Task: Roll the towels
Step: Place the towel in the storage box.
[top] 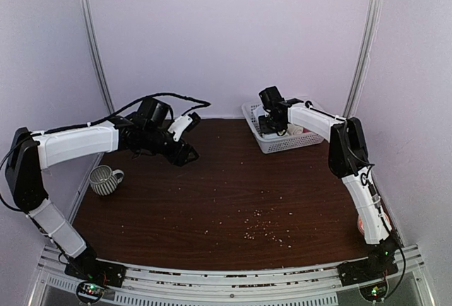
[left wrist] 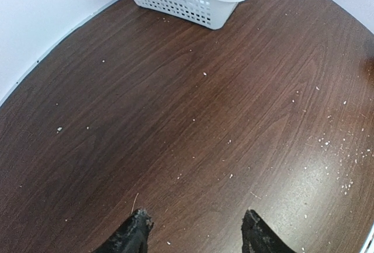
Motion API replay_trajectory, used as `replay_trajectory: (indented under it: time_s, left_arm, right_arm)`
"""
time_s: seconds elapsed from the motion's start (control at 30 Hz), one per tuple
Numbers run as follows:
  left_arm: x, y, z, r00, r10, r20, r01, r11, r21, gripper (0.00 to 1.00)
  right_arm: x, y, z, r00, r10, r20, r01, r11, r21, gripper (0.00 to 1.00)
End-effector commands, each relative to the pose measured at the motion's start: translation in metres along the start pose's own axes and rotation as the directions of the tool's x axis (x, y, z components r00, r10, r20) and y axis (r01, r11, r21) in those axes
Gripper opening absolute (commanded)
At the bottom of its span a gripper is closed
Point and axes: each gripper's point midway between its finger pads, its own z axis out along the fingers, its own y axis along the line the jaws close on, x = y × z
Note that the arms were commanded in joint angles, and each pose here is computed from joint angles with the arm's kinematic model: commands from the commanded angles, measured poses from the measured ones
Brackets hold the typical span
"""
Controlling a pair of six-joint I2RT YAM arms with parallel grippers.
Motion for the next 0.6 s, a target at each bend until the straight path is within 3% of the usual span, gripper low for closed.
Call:
replay_trajectory:
  time_s: [0.0, 0.07, 0.4, 0.43, 0.5, 0.53, 0.57]
  left_arm:
    - [-0.009, 0.002, 0.001, 1.000, -0.004, 0.023, 0.004, 1.000, 0.015, 0.62]
    - [-0.008, 0.002, 0.001, 1.000, -0.004, 0.022, 0.004, 1.000, 0.014, 0.63]
    - [-0.009, 0.003, 0.000, 1.000, -0.004, 0.024, 0.004, 1.000, 0.013, 0.64]
    - [-0.008, 0.003, 0.000, 1.000, -0.002, 0.023, 0.001, 1.000, 0.015, 0.64]
    - [-0.009, 0.003, 0.000, 1.000, -0.001, 0.024, 0.001, 1.000, 0.015, 0.64]
    - [-0.009, 0.002, 0.000, 1.000, 0.000, 0.025, -0.001, 1.000, 0.016, 0.64]
    - [-0.009, 0.002, 0.000, 1.000, 0.001, 0.026, -0.002, 1.000, 0.017, 0.64]
  right_arm:
    - [-0.005, 0.010, -0.002, 1.000, 0.015, 0.019, -0.015, 1.000, -0.016, 0.34]
    - [-0.010, 0.013, -0.007, 1.000, 0.013, 0.026, -0.012, 0.999, -0.035, 0.41]
    - [-0.035, 0.010, -0.040, 0.997, 0.004, 0.077, 0.000, 0.998, -0.061, 0.61]
    - [-0.037, 0.009, -0.044, 0.997, 0.005, 0.081, 0.000, 0.998, -0.062, 0.69]
    - [-0.040, 0.010, -0.051, 0.997, 0.003, 0.081, 0.004, 0.997, -0.076, 0.75]
    - [-0.042, 0.010, -0.056, 0.996, 0.001, 0.084, 0.006, 0.996, -0.084, 0.93]
    - [-0.043, 0.010, -0.061, 0.996, 0.002, 0.085, 0.006, 0.996, -0.093, 0.99]
